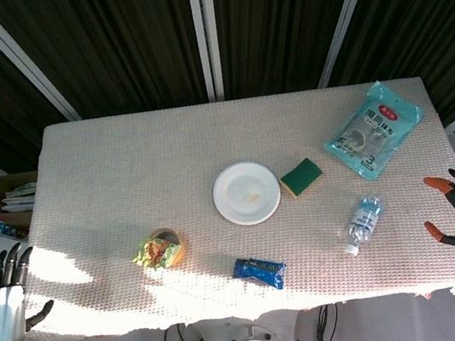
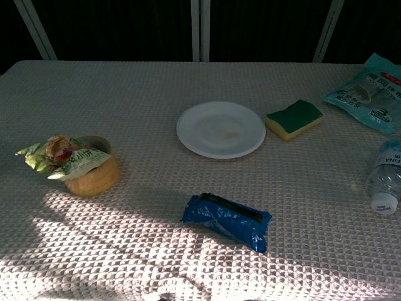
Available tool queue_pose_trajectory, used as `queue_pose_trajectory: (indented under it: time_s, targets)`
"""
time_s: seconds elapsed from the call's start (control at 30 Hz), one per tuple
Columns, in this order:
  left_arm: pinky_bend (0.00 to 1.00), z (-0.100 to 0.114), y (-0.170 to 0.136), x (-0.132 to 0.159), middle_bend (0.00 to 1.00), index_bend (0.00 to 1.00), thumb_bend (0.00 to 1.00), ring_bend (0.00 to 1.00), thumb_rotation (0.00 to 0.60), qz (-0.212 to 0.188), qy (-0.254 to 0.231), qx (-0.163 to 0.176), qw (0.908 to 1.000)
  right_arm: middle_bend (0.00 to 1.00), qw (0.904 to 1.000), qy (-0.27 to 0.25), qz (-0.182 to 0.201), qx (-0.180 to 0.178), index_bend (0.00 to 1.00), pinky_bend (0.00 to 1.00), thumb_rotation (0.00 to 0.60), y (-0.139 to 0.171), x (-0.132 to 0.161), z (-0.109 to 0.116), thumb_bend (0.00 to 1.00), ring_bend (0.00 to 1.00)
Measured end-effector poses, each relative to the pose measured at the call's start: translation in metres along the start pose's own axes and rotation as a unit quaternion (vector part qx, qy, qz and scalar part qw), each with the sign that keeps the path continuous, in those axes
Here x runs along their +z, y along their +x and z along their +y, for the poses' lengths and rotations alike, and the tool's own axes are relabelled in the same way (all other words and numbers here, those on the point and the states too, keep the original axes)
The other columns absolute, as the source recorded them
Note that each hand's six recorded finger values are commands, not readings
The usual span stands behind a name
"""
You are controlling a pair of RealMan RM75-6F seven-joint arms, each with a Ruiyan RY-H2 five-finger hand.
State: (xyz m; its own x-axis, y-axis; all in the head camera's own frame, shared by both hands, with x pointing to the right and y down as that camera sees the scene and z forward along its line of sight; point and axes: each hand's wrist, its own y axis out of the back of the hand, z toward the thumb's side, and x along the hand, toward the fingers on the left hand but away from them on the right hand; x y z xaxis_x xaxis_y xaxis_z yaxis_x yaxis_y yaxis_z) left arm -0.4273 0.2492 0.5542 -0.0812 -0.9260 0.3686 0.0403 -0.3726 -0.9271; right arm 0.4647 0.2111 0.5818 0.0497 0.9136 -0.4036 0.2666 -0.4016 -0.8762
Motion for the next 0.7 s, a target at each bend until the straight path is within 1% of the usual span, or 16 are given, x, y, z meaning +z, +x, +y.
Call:
queue_pose_trajectory:
  time_s: [0.17,0.27,0.37,0.53,0.67,0.7]
  targets:
    - [0.14,-0.004,0.002,0.000,0.06,0.12,0.09,0.06,0.600,0.001,0.000,-0.008,1.0000,0.19,0.9999,0.005,0.010,0.009,0.18,0.00,0.600,-0.008,0.006,-0.004,0.20,0.00]
    - [0.14,-0.004,0.003,0.000,0.06,0.12,0.09,0.06,0.600,0.001,0.000,-0.009,1.0000,0.19,0.9995,0.012,0.024,0.017,0.17,0.00,0.600,-0.018,0.014,-0.007,0.20,0.00]
    - [0.14,-0.003,0.003,0.000,0.06,0.12,0.09,0.06,0.600,0.001,-0.001,-0.007,1.0000,0.19,0.9983,0.020,0.045,0.030,0.18,0.00,0.600,-0.034,0.025,-0.011,0.20,0.00]
    - [0.14,-0.004,0.003,0.001,0.06,0.12,0.09,0.06,0.600,0.002,-0.002,-0.009,1.0000,0.19,0.9924,0.049,0.094,0.064,0.20,0.00,0.600,-0.077,0.053,-0.025,0.20,0.00]
    - [0.14,-0.005,0.003,0.002,0.06,0.12,0.09,0.06,0.600,0.005,-0.002,-0.013,0.9999,0.19,0.9840,0.083,0.127,0.094,0.20,0.00,0.600,-0.115,0.075,-0.044,0.20,0.00]
    - [0.14,-0.006,0.003,0.002,0.06,0.12,0.09,0.06,0.600,0.006,-0.002,-0.014,0.9999,0.19,0.9805,0.098,0.136,0.102,0.21,0.00,0.600,-0.128,0.082,-0.051,0.20,0.00]
